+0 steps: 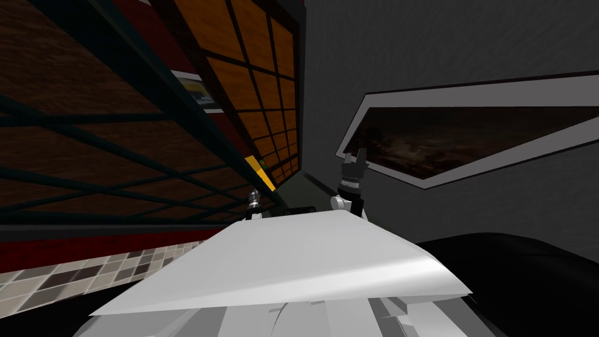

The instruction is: Pull the door open

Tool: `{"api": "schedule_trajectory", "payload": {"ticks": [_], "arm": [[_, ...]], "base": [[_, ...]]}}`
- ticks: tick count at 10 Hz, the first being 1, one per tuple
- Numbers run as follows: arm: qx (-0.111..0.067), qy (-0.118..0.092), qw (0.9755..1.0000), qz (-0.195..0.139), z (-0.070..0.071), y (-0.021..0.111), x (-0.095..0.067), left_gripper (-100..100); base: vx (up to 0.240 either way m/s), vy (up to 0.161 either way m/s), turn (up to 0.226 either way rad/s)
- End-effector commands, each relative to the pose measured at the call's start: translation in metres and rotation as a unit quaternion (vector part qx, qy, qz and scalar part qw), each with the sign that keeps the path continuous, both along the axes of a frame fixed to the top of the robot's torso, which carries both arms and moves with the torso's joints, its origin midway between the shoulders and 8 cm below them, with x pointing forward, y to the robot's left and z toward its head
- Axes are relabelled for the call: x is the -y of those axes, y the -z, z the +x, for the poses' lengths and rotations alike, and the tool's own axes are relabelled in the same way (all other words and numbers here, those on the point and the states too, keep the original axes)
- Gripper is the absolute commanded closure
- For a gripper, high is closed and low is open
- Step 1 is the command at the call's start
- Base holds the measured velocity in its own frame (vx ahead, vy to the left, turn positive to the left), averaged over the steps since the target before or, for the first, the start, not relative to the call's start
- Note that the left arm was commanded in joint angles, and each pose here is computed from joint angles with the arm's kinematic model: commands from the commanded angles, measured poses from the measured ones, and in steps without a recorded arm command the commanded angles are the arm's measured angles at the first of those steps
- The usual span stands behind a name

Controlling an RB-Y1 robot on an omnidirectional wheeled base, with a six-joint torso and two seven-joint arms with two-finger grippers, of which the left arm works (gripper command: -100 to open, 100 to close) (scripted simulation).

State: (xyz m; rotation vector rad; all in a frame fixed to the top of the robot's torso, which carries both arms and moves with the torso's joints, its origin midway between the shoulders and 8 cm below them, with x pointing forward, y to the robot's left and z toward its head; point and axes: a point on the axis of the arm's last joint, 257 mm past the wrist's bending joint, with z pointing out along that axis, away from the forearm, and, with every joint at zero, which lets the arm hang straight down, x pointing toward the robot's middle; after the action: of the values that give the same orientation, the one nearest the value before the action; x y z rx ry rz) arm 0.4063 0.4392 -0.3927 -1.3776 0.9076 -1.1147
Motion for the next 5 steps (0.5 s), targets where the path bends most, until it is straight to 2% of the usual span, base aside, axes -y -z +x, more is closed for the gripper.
{"api": "schedule_trajectory", "payload": {"ticks": [1,3,4,5], "arm": [[0.020,0.002,0.9994,-0.030,0.0067,-0.0083,0.0035,100],[0.028,-0.002,0.9980,-0.057,0.0069,-0.0081,0.0017,100],[0.034,-0.005,0.9963,-0.078,0.0071,-0.0079,0.0000,100],[0.023,-0.012,0.9955,-0.091,0.0008,0.0013,-0.0032,-100]], "base": [[-0.045,0.016,-0.088],[-0.079,0.023,-0.118],[-0.063,0.010,-0.075],[-0.066,0.020,-0.021]]}}
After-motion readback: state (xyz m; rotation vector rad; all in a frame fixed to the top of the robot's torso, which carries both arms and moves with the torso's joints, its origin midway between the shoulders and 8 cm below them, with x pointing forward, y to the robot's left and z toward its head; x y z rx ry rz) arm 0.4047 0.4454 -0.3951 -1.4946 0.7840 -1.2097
